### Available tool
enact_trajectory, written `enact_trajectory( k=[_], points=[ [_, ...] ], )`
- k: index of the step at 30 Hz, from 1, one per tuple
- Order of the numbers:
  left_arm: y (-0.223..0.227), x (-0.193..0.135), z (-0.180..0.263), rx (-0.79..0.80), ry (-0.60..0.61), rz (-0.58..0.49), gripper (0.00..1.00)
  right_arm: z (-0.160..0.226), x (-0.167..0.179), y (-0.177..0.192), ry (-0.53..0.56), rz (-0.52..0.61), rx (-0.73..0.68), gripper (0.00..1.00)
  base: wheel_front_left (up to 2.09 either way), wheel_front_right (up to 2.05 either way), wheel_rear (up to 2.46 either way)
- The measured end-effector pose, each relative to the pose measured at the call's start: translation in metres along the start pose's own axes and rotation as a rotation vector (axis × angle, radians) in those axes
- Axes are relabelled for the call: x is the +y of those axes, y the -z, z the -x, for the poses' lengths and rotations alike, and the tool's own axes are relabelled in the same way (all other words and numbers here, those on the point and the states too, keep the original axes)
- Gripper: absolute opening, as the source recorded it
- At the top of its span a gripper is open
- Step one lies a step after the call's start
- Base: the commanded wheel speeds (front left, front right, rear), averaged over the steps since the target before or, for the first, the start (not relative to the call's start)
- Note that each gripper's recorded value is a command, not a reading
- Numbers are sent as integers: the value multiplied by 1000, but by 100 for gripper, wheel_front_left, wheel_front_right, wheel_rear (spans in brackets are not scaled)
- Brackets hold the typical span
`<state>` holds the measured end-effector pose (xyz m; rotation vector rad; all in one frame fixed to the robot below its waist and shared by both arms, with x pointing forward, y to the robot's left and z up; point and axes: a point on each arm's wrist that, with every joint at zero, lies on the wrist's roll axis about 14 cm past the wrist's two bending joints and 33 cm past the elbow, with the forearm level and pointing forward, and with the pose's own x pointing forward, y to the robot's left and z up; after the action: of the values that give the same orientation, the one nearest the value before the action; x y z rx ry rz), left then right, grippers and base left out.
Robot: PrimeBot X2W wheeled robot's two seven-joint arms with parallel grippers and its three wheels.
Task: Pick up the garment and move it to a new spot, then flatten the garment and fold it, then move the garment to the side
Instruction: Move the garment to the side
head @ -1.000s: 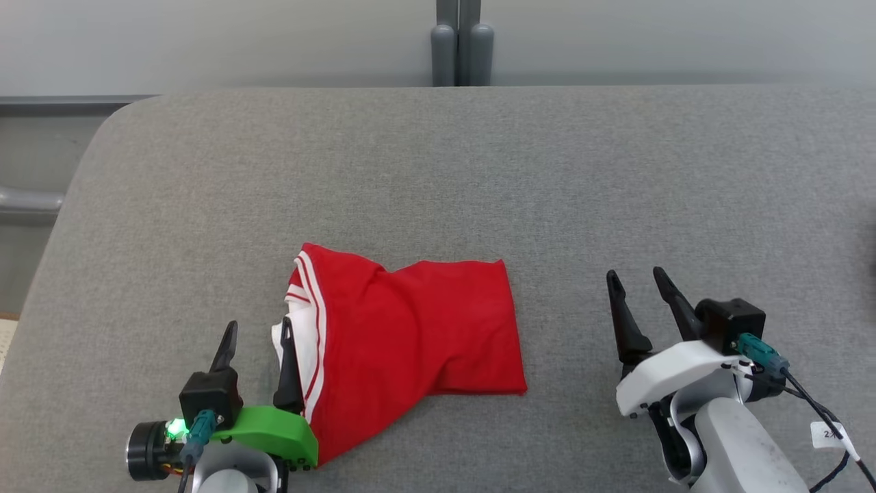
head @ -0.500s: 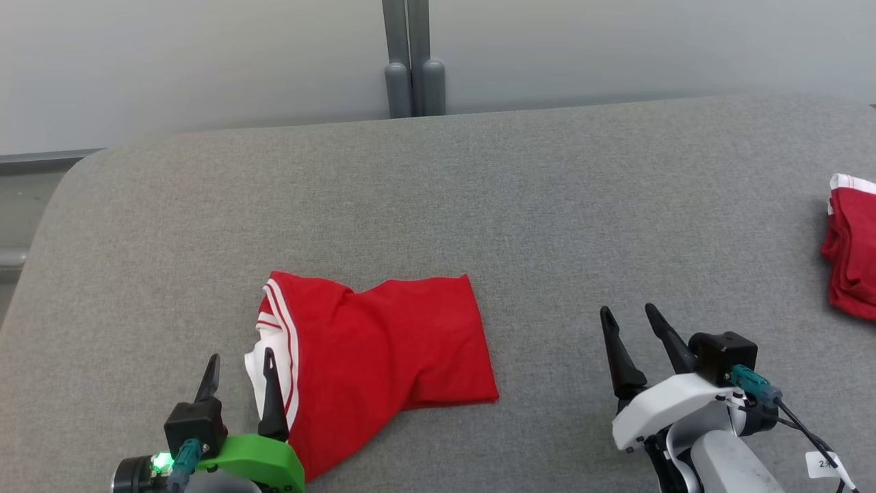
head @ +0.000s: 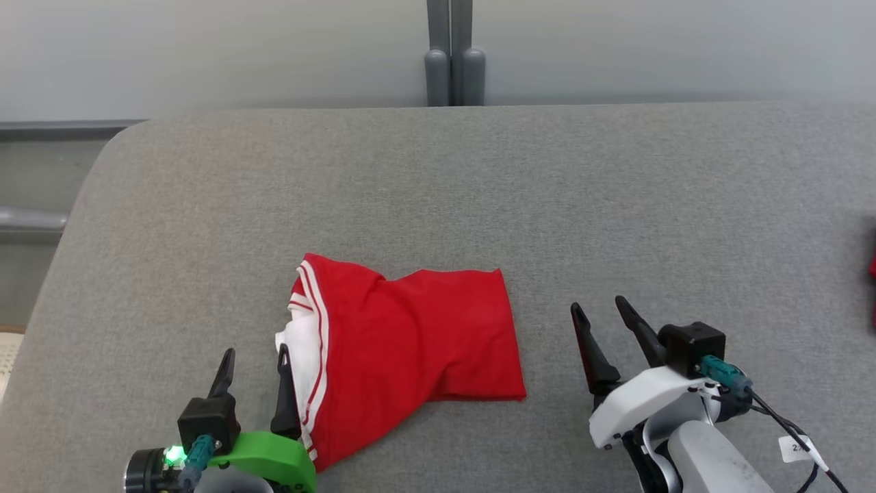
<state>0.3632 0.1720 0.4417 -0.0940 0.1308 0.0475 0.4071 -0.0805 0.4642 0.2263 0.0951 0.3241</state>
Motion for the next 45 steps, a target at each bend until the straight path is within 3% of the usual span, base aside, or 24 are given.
enact_trajectory(
  k=[16,19,20,31,37,45],
  points=[
    [7,56,33,21,-187,18,100,-44,70,79,-222,10,277,97,0,0,0],
    [9,62,36,28,-210,17,100,-49,74,88,-238,18,306,11,0,0,0],
    [10,64,36,32,-215,16,100,-51,76,89,-242,16,308,0,0,0,0],
    [12,34,11,39,-110,4,100,-55,41,59,-140,-23,210,0,0,0,0],
    [6,-15,-20,22,49,-8,100,-36,-6,36,-7,-34,144,0,0,0,0],
    [9,-96,-46,29,284,-11,100,18,-71,19,203,-46,87,0,0,0,0]
  ],
)
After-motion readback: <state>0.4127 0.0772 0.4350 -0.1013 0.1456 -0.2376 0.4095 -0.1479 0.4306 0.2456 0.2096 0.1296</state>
